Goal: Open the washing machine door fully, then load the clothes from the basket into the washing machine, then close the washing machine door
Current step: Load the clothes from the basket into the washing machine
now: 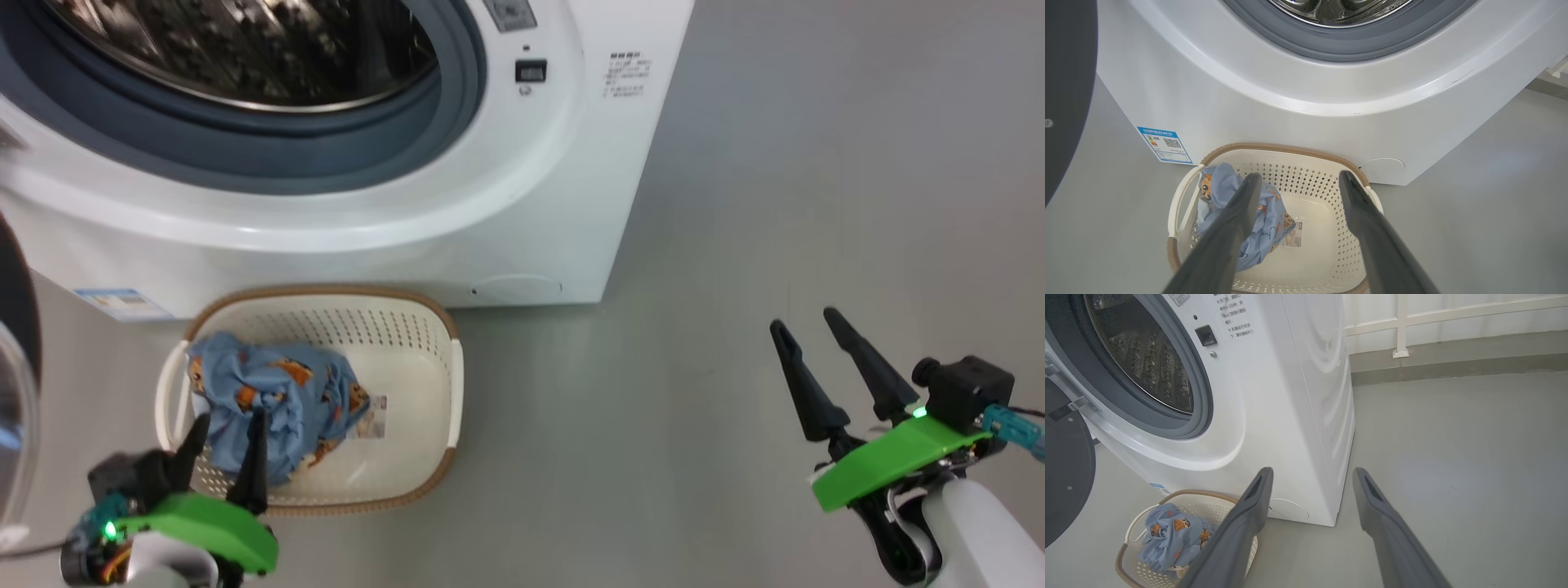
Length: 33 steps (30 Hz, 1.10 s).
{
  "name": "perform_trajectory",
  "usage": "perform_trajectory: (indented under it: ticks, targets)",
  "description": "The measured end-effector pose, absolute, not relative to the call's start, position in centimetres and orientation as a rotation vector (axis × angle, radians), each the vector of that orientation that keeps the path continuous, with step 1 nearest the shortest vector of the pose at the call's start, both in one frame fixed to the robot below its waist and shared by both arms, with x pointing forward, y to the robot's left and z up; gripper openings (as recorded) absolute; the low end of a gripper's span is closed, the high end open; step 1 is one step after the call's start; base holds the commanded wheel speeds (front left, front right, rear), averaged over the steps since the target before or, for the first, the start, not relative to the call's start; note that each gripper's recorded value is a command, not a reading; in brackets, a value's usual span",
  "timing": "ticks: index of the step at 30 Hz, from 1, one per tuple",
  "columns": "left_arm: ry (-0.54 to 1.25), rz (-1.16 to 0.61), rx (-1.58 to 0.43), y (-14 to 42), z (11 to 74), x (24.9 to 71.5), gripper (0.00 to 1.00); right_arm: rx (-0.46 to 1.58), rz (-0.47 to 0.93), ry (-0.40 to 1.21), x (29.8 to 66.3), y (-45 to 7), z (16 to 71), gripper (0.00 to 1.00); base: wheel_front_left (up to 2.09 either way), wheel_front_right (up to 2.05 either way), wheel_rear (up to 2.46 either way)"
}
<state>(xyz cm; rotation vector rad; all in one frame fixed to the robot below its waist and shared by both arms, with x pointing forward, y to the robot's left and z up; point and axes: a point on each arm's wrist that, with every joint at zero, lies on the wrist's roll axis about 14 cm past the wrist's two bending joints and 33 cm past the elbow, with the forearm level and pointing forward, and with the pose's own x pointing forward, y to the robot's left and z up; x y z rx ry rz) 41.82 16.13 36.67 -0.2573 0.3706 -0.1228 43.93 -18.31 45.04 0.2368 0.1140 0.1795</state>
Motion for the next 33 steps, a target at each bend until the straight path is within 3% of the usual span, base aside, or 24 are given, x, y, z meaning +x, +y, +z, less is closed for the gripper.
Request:
perform_trajectory:
  ticks: [14,22,33]
  targets:
    - [0.677,-0.139,-0.138,16.0,26.7,45.8,1.0,0.246,0.155,0.177,47.9,-18.2,40.5,1.0,0.0,0.0,0.0]
    - [0.842,-0.142,-0.087,16.4,21.7,45.7,1.0,0.25,0.135,0.24,48.5,-18.5,37.2,1.0,0.0,0.0,0.0]
    - [0.935,-0.141,-0.067,16.9,18.2,46.9,1.0,0.241,0.124,0.297,48.4,-18.9,34.5,1.0,0.0,0.0,0.0]
